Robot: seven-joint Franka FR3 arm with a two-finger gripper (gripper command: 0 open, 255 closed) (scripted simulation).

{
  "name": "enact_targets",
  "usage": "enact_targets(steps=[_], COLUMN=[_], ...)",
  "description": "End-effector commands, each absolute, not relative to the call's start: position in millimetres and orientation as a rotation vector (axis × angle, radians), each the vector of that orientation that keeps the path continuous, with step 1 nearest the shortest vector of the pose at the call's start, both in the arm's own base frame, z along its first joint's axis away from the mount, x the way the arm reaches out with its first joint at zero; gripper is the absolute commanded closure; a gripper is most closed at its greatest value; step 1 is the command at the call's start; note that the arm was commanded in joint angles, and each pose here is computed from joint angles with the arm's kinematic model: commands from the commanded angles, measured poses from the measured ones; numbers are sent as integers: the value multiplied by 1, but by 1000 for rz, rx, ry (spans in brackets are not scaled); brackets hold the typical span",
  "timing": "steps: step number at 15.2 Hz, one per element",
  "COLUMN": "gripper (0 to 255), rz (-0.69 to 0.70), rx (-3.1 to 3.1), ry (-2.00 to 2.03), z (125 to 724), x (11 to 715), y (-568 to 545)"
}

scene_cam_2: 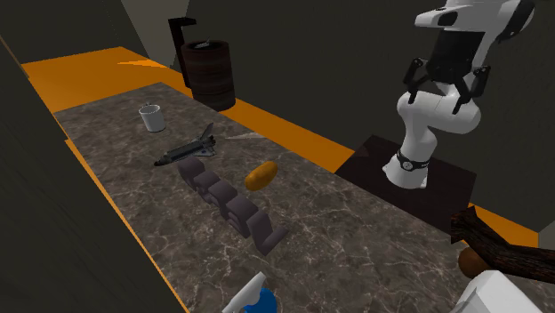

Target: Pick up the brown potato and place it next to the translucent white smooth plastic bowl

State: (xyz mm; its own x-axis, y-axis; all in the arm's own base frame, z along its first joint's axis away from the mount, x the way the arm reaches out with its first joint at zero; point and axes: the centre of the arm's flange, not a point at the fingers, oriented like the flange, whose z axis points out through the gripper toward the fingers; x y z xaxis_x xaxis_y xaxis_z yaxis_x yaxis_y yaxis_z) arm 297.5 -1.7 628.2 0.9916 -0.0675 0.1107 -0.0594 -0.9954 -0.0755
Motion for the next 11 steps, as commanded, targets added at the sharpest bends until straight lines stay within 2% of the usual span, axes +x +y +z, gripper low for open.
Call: enact_targets(steps=[1, 11], gripper=[0, 0], rz=[-174, -148], rx=[-3063, -3097], ry=[98, 83], z=[628, 560], x=[298, 366], y=[-2, -89])
